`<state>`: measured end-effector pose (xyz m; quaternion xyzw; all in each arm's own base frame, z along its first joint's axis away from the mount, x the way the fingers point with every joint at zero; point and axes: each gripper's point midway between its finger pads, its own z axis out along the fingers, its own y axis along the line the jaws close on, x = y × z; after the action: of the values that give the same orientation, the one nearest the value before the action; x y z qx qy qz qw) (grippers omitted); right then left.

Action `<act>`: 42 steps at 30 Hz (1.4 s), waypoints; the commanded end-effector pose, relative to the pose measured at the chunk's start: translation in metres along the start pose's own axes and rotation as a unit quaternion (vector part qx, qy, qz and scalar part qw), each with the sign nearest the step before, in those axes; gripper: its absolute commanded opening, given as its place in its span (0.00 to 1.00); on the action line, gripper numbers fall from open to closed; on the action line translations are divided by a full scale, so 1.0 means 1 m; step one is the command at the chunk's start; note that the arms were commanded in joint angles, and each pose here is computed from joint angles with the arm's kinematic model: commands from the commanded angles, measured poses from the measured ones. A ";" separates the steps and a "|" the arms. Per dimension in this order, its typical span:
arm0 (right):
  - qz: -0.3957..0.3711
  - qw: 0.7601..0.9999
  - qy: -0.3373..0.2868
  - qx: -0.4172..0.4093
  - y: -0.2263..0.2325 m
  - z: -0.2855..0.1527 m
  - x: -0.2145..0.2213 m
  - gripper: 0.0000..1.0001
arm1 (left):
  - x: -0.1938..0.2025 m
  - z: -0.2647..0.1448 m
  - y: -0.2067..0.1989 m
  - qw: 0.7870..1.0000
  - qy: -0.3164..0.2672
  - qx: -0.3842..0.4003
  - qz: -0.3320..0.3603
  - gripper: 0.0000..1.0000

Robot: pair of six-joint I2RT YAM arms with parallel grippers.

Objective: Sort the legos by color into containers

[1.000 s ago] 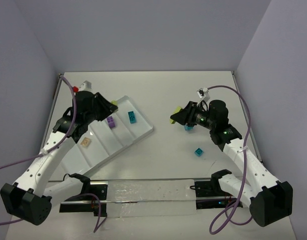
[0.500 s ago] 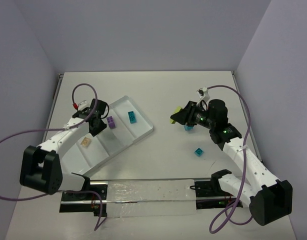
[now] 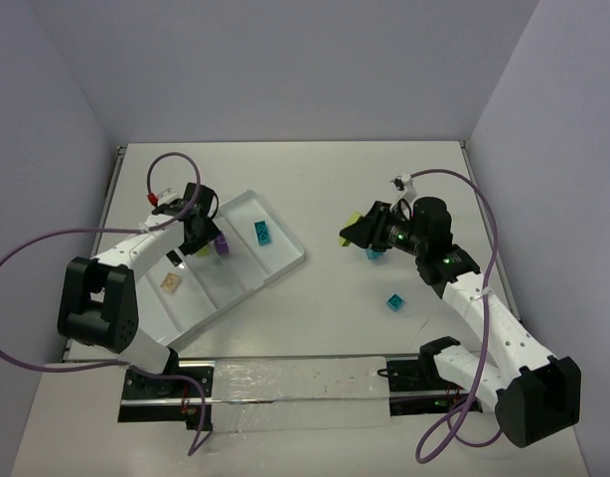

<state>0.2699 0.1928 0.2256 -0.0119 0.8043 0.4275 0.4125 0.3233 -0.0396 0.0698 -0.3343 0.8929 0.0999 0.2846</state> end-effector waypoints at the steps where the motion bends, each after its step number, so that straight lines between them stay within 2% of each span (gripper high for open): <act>1: -0.025 0.999 -0.023 -0.013 0.015 -0.002 -0.024 0.00 | -0.037 -0.029 -0.013 0.998 -0.040 0.038 -0.011 0.97; 5: -0.033 0.999 -0.018 -0.037 0.024 -0.002 -0.024 0.00 | -0.065 -0.080 -0.032 0.989 -0.068 0.130 -0.003 0.90; 6: -0.034 0.998 -0.016 -0.044 0.026 -0.002 -0.022 0.00 | -0.070 -0.098 -0.044 0.981 -0.074 0.180 0.009 0.87; 8: -0.039 0.997 -0.012 -0.064 0.032 -0.004 -0.019 0.00 | -0.068 -0.146 -0.075 0.943 -0.070 0.319 0.062 0.81; 10: -0.044 0.994 -0.002 -0.095 0.040 -0.007 -0.012 0.00 | -0.067 -0.179 -0.097 0.901 -0.079 0.416 0.097 0.80; 11: -0.049 0.992 0.001 -0.117 0.047 -0.009 -0.009 0.00 | -0.055 -0.200 -0.110 0.866 -0.059 0.482 0.120 0.81; 12: -0.053 0.989 0.006 -0.139 0.054 -0.012 -0.006 0.00 | -0.042 -0.225 -0.121 0.823 -0.038 0.548 0.146 0.81; 13: -0.057 0.988 0.003 -0.143 0.056 -0.013 -0.006 0.00 | -0.032 -0.236 -0.122 0.803 -0.019 0.574 0.159 0.82; 15: -0.076 0.982 0.012 -0.172 0.067 -0.018 0.000 0.00 | -0.018 -0.268 -0.133 0.741 -0.010 0.645 0.184 0.84; 20: -0.114 0.971 0.018 -0.210 0.087 -0.029 0.000 0.00 | 0.017 -0.311 -0.147 0.653 0.037 0.722 0.225 0.87; 22: -0.119 0.968 0.021 -0.219 0.091 -0.030 0.001 0.00 | 0.030 -0.324 -0.150 0.631 0.045 0.738 0.235 0.87; 23: -0.123 0.964 0.026 -0.232 0.096 -0.032 0.003 0.00 | 0.035 -0.334 -0.153 0.614 0.046 0.751 0.238 0.87; 25: -0.125 0.962 0.031 -0.243 0.100 -0.033 0.005 0.00 | 0.039 -0.340 -0.153 0.598 0.055 0.764 0.238 0.88; 29: -0.135 0.952 0.051 -0.271 0.113 -0.036 0.013 0.00 | 0.046 -0.360 -0.156 0.547 0.055 0.792 0.264 0.91; 32: -0.141 0.947 0.062 -0.282 0.118 -0.036 0.016 0.00 | 0.054 -0.367 -0.159 0.528 0.058 0.797 0.287 0.93; 34: -0.140 0.946 0.069 -0.286 0.119 -0.035 0.018 0.00 | 0.064 -0.375 -0.160 0.506 0.070 0.804 0.305 0.94; 42: -0.145 0.944 0.079 -0.285 0.120 -0.032 0.022 0.00 | 0.082 -0.378 -0.176 0.483 0.108 0.809 0.316 0.93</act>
<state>0.1916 0.2490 0.2773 -0.2443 0.6966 0.5708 0.3595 0.2257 -0.3476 0.3123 0.3023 0.6882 -0.6021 0.2692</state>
